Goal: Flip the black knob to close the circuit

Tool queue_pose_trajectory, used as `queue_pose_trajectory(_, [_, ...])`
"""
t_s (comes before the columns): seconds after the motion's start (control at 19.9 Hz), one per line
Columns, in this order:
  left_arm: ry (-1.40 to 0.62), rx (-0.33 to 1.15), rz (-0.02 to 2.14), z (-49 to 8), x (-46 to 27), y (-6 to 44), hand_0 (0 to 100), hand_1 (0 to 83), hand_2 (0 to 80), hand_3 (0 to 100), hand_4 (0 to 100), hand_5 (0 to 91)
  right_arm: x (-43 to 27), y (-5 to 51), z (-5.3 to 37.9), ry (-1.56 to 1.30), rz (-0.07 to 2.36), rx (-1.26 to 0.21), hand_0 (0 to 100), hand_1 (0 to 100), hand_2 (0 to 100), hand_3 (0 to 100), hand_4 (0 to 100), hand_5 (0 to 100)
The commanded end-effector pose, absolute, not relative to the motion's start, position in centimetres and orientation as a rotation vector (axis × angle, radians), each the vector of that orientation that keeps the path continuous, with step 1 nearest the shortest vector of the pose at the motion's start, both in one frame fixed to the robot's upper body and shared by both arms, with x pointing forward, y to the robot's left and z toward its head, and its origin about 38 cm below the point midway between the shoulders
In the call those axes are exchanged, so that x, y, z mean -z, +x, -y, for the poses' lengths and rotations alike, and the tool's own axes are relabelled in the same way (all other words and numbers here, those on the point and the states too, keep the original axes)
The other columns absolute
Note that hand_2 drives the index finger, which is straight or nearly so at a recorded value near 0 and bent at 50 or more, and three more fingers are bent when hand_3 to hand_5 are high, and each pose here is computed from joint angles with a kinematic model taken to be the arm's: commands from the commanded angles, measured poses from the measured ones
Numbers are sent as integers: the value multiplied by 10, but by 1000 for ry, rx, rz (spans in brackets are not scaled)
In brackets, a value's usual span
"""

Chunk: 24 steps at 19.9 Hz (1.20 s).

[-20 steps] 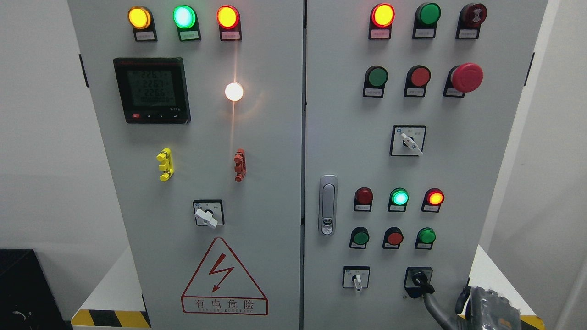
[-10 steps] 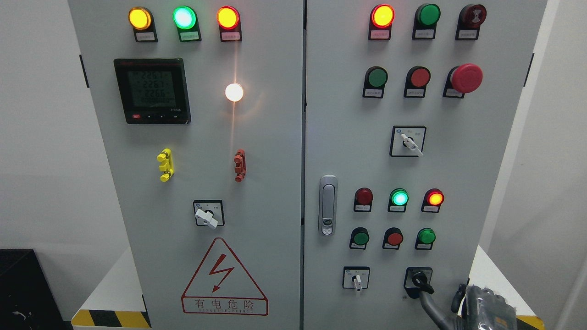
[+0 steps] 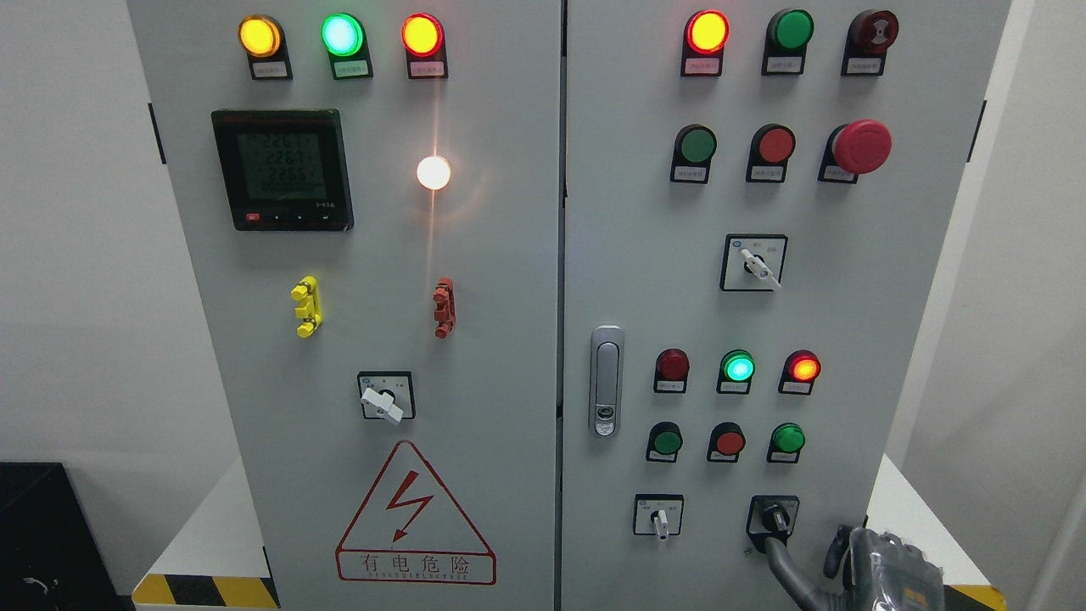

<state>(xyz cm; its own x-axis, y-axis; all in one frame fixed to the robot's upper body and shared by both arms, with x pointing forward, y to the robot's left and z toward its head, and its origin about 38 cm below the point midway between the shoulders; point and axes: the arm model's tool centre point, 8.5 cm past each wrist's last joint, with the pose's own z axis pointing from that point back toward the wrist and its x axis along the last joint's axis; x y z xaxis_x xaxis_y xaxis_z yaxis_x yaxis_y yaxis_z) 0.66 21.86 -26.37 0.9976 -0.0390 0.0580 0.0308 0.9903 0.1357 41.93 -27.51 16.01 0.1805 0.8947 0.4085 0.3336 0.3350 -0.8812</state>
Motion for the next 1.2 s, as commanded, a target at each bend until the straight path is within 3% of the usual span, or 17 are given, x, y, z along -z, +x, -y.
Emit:
queue_pose_trajectory(0.0, [131,32,67,-217,264,3,120,556,0,0,0,0,-159,417,253,-1189,1433,-657,0,76,777,971,902,1000])
queue_pose_trajectory(0.65, [131,32,66,-217,264,2,120,556,0,0,0,0,-174,372,241,-1202,1511,-633,0,89,750,953,888,1000])
queue_pose_trajectory(0.85, [131,32,66,-217,264,2,120,556,0,0,0,0,-178,358,229,-1074,1589,-560,0,94,711,931,851,1000])
queue_pose_trajectory(1.0, [131,32,66,-217,264,2,120,556,0,0,0,0,-172,347,224,-954,1624,-495,0,104,619,873,803,850])
queue_pose_trajectory(1.15, [131,32,66,-217,264,2,120,556,0,0,0,0,-171,338,224,-823,1664,-404,0,109,511,744,715,723])
